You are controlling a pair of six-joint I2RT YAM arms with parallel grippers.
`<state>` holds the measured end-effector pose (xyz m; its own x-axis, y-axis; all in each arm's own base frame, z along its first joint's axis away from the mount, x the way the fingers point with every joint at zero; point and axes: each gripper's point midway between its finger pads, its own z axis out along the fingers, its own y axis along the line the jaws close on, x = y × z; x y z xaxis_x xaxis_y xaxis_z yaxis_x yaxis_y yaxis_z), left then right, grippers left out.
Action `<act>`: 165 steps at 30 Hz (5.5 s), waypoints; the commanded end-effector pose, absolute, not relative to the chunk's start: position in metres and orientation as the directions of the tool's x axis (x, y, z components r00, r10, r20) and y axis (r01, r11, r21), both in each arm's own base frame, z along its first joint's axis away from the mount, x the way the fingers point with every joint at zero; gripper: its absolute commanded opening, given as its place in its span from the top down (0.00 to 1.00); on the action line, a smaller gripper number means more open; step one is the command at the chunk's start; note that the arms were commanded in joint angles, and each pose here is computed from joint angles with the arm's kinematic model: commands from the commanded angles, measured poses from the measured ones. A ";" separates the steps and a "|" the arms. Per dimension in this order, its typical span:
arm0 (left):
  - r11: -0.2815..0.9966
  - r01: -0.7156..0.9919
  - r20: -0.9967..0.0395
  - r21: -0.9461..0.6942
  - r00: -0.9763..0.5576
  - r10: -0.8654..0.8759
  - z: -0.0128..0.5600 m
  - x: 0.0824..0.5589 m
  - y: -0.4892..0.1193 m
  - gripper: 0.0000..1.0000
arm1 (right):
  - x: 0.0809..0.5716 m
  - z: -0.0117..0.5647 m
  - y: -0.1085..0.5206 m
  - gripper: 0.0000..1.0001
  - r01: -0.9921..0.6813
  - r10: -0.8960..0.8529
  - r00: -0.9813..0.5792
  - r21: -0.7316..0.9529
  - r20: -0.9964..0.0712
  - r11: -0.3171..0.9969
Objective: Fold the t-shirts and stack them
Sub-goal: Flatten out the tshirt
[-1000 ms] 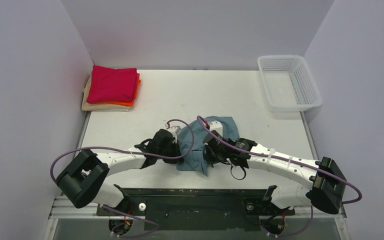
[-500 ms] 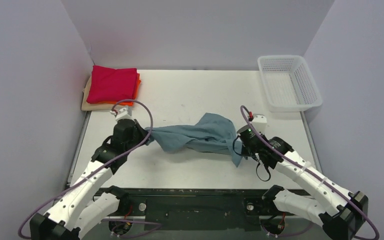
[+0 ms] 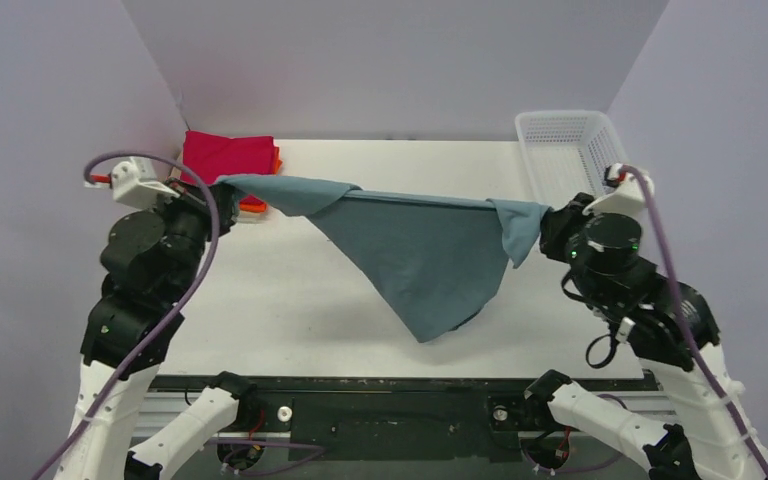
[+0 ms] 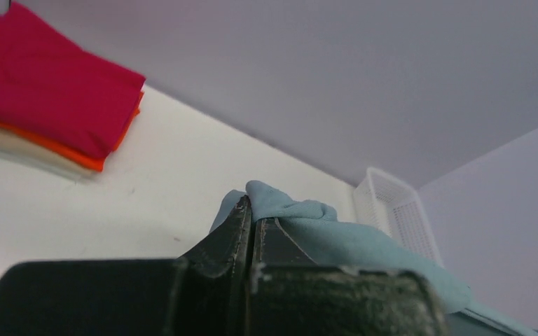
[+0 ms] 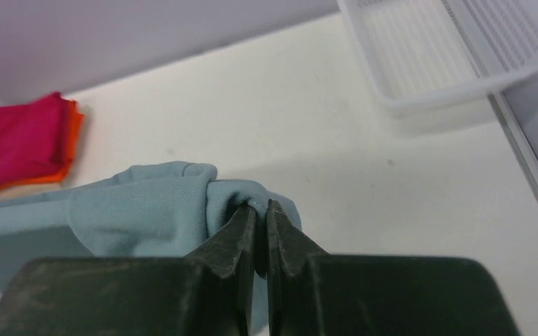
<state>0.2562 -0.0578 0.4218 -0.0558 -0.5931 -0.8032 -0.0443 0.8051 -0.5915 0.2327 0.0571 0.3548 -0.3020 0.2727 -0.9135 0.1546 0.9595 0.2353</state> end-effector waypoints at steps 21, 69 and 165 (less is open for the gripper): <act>0.828 0.036 -0.818 -0.559 0.142 -0.558 0.523 0.250 -0.041 1.00 | 0.230 0.470 0.104 1.00 -0.220 0.223 -0.201 0.266 -0.954 0.938; 0.777 -0.340 -0.338 -0.530 -0.755 -0.561 0.069 0.223 -0.130 0.11 | 0.275 0.120 0.162 0.35 0.019 0.039 -0.760 0.038 -0.649 0.999; 0.821 -0.457 -0.661 -0.343 -0.503 -0.557 0.209 0.353 0.012 0.99 | 0.242 0.196 0.053 0.90 -0.099 -0.077 -0.907 0.033 -0.413 0.995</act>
<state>0.3424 -0.0100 0.2417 -0.5232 -0.5297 -0.6676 -0.3543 0.8477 -0.3949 0.2559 0.0735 0.2341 -0.8242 -0.0835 -0.5601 -0.1733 0.9788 0.1090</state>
